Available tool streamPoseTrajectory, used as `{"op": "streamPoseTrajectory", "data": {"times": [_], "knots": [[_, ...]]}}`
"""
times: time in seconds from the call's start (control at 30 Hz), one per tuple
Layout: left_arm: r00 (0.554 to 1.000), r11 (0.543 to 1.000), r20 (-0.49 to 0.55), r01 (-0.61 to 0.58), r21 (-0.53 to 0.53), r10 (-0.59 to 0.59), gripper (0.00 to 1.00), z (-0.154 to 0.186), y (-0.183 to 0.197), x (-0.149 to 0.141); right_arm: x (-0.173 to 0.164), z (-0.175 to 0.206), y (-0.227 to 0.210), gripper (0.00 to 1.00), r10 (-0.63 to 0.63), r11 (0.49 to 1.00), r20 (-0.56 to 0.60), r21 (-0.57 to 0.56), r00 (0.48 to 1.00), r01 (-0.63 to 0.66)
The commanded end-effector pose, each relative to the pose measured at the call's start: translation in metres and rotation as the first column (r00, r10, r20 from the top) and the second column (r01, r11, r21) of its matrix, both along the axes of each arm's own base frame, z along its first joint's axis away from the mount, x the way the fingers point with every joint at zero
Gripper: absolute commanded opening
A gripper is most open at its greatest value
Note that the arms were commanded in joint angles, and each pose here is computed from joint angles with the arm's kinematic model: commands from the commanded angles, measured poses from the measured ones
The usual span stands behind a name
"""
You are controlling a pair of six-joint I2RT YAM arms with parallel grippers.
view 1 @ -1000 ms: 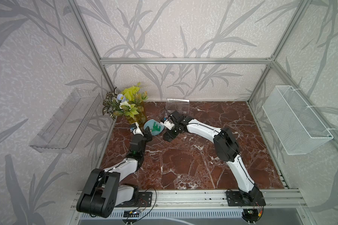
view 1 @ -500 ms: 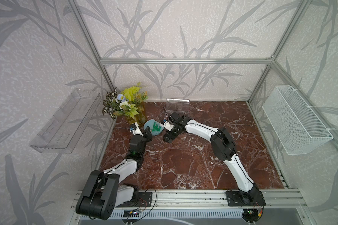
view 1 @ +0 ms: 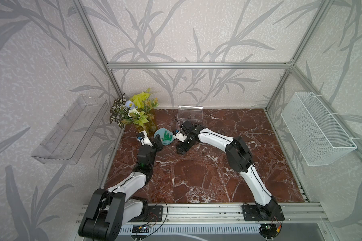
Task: Arrange the lipsticks in the organizer
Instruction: Pick up the lipstick at the center of the board.
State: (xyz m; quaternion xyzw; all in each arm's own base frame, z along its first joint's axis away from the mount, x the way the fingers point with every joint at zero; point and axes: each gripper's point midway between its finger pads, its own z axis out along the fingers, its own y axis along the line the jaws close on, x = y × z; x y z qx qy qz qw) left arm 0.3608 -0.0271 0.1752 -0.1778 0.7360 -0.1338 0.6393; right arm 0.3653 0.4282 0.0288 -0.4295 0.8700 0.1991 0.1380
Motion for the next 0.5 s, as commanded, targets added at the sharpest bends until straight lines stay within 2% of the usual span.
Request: {"op": "streamPoseTrajectory", "data": {"times": [0.0,0.23,0.37,0.47], "knots": [[1.000,1.000,0.012,0.002,-0.009,-0.001,0.56,0.003,0.001,-0.004,-0.008,-0.022,-0.006,0.78,0.003,0.995,-0.021,-0.097,1.000,-0.005],[0.999,1.000,0.039,0.000,-0.018,0.001,0.56,0.014,0.003,-0.009,-0.013,-0.036,-0.007,0.53,0.027,0.980,-0.011,-0.197,1.000,-0.029],[0.998,1.000,0.055,-0.005,-0.015,0.006,0.56,0.021,0.004,-0.014,-0.019,-0.038,-0.005,0.34,0.038,0.977,-0.013,-0.210,0.999,-0.039],[0.998,1.000,0.063,0.003,-0.014,-0.002,0.56,0.028,0.004,-0.017,-0.025,-0.035,-0.004,0.26,0.044,0.977,-0.027,-0.206,0.999,-0.049]]}}
